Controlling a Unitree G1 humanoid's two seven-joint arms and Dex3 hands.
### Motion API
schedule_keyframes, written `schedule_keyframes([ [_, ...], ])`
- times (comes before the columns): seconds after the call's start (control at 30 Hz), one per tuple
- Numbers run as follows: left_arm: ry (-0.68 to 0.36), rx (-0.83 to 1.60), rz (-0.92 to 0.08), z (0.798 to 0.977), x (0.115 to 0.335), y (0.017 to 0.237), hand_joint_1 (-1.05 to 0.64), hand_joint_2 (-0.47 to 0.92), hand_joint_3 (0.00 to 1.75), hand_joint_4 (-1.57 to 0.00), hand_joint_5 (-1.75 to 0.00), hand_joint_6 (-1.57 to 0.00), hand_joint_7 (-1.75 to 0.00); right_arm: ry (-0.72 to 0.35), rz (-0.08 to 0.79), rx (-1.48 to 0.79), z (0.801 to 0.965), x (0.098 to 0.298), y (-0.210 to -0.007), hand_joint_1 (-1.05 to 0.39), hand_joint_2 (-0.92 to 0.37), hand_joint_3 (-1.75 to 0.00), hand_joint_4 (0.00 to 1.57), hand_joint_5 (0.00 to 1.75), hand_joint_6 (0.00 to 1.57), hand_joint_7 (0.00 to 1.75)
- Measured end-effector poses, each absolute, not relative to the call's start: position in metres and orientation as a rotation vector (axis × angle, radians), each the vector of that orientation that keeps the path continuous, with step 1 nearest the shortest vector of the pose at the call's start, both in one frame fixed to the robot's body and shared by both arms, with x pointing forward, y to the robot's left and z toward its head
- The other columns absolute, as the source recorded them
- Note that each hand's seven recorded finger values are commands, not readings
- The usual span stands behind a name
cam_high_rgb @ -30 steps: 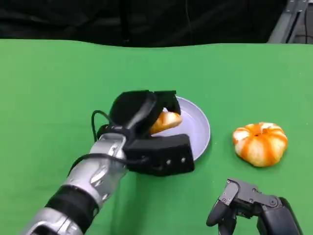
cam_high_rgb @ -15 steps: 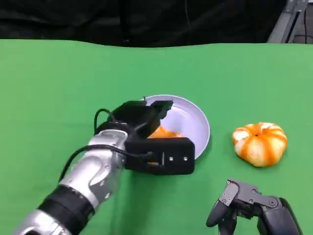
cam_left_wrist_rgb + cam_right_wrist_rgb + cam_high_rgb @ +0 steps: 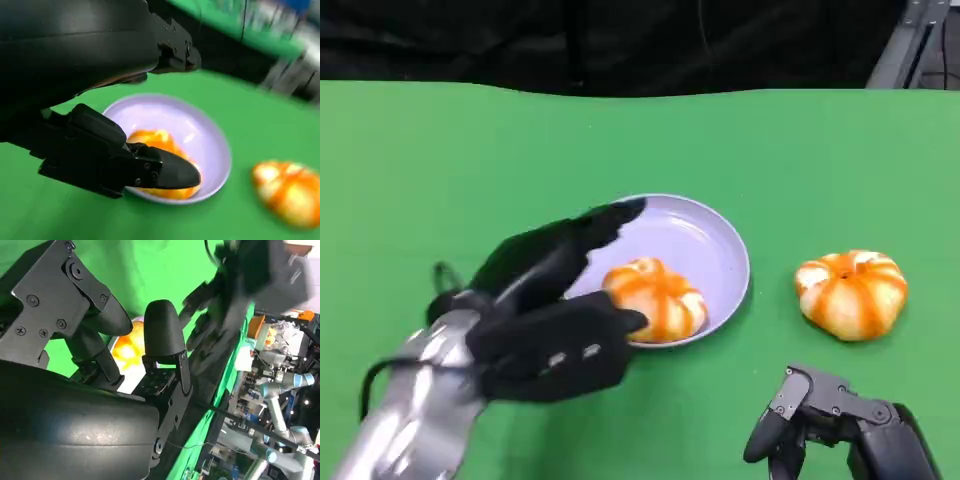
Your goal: Grasp the bread from the table and place it into the plate.
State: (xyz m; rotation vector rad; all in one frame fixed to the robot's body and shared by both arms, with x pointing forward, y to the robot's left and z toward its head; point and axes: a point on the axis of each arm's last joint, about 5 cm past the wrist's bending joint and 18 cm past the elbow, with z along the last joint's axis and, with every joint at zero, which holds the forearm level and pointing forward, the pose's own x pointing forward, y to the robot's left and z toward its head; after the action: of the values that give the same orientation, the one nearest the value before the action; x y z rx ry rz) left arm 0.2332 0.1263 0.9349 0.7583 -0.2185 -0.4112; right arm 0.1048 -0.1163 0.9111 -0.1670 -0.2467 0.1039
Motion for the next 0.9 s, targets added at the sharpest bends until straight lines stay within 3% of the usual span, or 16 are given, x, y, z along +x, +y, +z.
schedule_keyframes([
  [0.07, -0.268, 0.629, -0.340, 0.930, 0.220, 0.135, -0.25, 0.82, 0.33, -0.42, -1.16, -0.51, -0.60, -0.246, 0.104, -0.166, 0.911, 0.105, -0.116, -0.02, -0.19, -1.64, 0.89, 1.75, 0.82, 1.47],
  [0.13, -0.328, 0.501, -0.282, 0.927, 0.205, 0.141, -0.20, 0.58, 0.78, -0.57, -1.24, -0.57, -0.85, -0.243, 0.104, -0.164, 0.911, 0.104, -0.116, -0.02, -0.19, -1.64, 0.89, 1.75, 0.82, 1.48],
  [0.23, -0.376, 0.385, -0.218, 0.922, 0.188, 0.150, -0.12, 0.39, 1.15, -0.73, -1.33, -0.70, -1.03, -0.241, 0.105, -0.162, 0.911, 0.103, -0.116, -0.02, -0.19, -1.64, 0.89, 1.75, 0.82, 1.48],
  [0.37, -0.387, 0.272, -0.150, 0.917, 0.166, 0.155, -0.08, 0.32, 1.28, -0.78, -1.36, -0.74, -1.10, -0.239, 0.107, -0.163, 0.910, 0.102, -0.116, -0.01, -0.19, -1.64, 0.89, 1.75, 0.81, 1.48],
  [0.4, -0.383, 0.267, -0.143, 0.916, 0.164, 0.156, -0.06, 0.30, 1.47, -0.85, -1.47, -0.78, -1.25, -0.240, 0.107, -0.163, 0.910, 0.102, -0.116, -0.02, -0.19, -1.64, 0.88, 1.75, 0.81, 1.48],
  [0.43, -0.378, 0.258, -0.130, 0.915, 0.161, 0.157, -0.05, 0.28, 1.54, -0.87, -1.52, -0.79, -1.31, -0.242, 0.108, -0.162, 0.911, 0.102, -0.116, -0.03, -0.19, -1.64, 0.88, 1.75, 0.81, 1.47],
  [0.67, -0.334, 0.150, -0.047, 0.908, 0.127, 0.158, 0.00, 0.23, 1.72, -0.93, -1.73, -0.85, -1.61, -0.240, 0.109, -0.165, 0.910, 0.102, -0.118, -0.03, -0.19, -1.64, 0.88, 1.75, 0.82, 1.47],
  [0.9, -0.315, 0.105, -0.032, 0.907, 0.124, 0.159, -0.04, 0.18, 1.75, -0.98, -1.75, -0.87, -1.68, -0.237, 0.104, -0.174, 0.909, 0.102, -0.124, -0.02, -0.18, -1.63, 0.87, 1.75, 0.82, 1.46],
])
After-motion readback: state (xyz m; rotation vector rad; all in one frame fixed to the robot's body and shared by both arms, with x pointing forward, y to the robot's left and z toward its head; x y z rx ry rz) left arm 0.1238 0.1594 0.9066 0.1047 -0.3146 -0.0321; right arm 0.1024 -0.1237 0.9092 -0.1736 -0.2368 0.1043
